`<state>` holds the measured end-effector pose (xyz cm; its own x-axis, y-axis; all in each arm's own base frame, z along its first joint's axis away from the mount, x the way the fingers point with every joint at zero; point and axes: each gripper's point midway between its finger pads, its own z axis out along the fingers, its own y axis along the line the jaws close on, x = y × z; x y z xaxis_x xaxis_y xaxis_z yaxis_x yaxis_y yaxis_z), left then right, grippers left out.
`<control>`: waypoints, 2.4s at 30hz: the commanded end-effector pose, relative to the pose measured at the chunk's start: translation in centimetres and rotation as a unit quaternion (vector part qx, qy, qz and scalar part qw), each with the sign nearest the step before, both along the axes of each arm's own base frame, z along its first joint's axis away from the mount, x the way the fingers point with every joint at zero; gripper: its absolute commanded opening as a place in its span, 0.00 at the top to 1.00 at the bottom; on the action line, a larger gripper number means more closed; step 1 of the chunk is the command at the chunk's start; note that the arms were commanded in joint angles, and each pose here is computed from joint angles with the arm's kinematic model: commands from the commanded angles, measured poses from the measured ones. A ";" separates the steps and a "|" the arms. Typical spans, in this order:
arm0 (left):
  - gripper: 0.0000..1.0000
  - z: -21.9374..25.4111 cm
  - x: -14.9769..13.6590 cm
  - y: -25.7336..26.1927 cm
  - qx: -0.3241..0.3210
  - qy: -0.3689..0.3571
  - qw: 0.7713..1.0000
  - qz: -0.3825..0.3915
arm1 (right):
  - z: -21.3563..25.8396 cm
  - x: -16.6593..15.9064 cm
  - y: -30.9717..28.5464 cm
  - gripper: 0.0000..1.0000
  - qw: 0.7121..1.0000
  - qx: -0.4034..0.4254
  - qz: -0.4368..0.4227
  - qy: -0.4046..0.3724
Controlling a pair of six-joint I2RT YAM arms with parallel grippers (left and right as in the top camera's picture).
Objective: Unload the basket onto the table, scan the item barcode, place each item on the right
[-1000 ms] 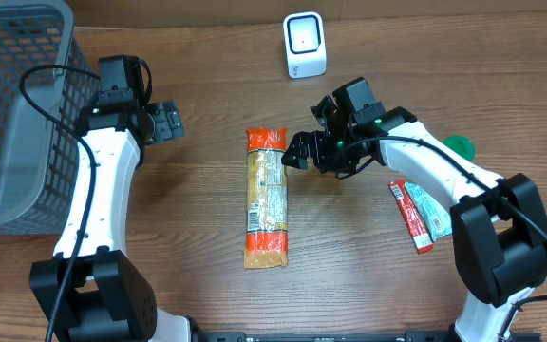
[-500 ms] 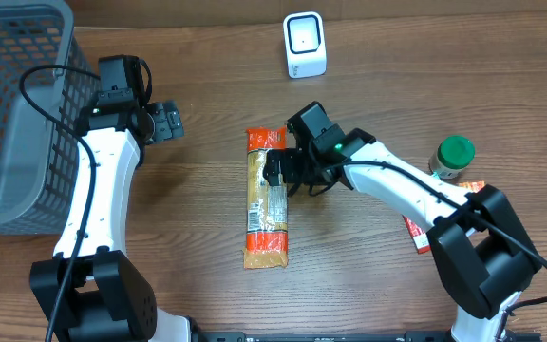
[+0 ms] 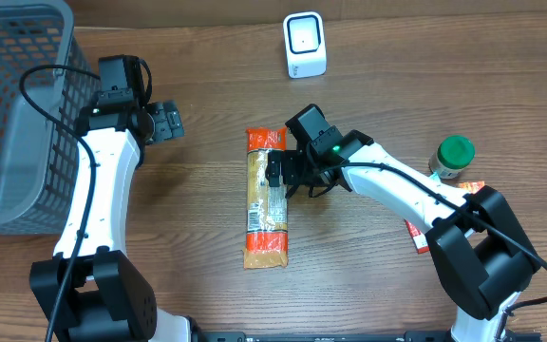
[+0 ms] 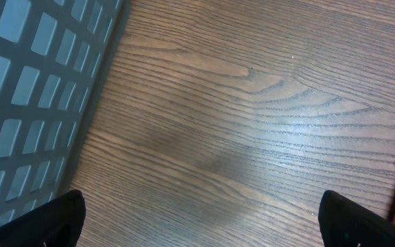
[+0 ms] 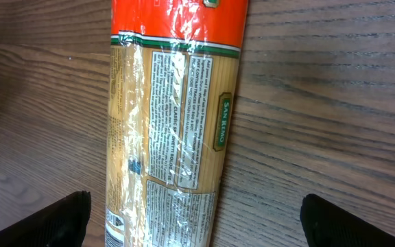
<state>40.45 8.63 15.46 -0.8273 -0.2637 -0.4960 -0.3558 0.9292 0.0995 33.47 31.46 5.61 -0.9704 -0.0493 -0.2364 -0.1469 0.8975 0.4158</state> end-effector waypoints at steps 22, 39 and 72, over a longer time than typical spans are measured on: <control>0.96 -2.6 -4.2 -8.9 -0.230 0.087 0.968 -0.043 | 0.1 0.1 -0.3 0.00 1.000 -0.009 -0.007 -0.010; 0.96 -11.5 -6.1 -16.5 -0.223 0.082 0.962 -0.137 | -0.1 -1.6 1.2 0.00 0.999 0.031 0.022 0.036; 0.96 -20.9 -8.7 -18.2 -0.256 0.201 0.939 -0.114 | -5.5 -3.2 0.1 0.13 0.963 0.155 0.061 0.214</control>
<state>36.15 -10.37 -0.41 -0.9719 -0.1728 -0.1597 -0.1027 0.9221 -0.3730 31.89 31.30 2.48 -0.9879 -0.1349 0.0767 -0.0428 0.7119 0.7010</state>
